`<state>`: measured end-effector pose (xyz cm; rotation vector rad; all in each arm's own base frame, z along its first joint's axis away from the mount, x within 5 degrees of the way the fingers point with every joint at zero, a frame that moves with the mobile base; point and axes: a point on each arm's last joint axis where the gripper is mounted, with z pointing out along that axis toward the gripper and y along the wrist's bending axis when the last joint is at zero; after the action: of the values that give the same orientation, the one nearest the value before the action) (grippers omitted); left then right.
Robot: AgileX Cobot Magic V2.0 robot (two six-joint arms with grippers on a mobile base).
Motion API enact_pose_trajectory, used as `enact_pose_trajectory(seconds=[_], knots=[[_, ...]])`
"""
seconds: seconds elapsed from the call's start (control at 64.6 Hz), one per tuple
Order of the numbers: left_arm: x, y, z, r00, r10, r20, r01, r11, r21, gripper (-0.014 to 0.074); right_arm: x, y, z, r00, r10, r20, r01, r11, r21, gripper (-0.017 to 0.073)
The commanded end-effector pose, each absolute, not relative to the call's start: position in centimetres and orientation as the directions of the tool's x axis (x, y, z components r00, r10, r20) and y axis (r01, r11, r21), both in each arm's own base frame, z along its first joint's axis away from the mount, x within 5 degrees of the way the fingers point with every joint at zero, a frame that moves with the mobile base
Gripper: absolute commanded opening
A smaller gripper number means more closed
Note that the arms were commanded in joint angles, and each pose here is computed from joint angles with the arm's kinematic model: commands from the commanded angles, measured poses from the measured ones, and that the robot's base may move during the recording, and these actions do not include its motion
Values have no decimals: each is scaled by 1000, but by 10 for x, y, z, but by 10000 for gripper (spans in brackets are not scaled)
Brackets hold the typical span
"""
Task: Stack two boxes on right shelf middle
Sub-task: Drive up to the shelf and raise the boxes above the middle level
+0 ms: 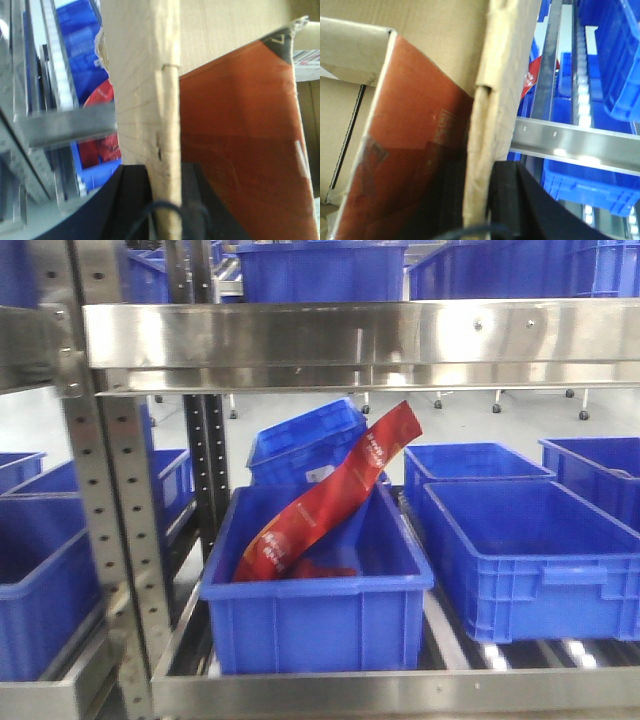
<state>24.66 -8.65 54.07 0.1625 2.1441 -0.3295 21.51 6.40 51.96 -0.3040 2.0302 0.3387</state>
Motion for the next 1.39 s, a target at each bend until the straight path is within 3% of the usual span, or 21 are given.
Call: enact_pose_trajectory(seconds=[0.0, 1.378], knots=[[242, -80, 554, -479, -31, -877, 223, 962, -156, -111, 211, 58, 529, -390, -85, -917, -337, 940, 56, -153], [242, -80, 554, -479, -31, -877, 223, 962, -156, -111, 211, 58, 529, -390, -85, -917, -337, 940, 56, -153]])
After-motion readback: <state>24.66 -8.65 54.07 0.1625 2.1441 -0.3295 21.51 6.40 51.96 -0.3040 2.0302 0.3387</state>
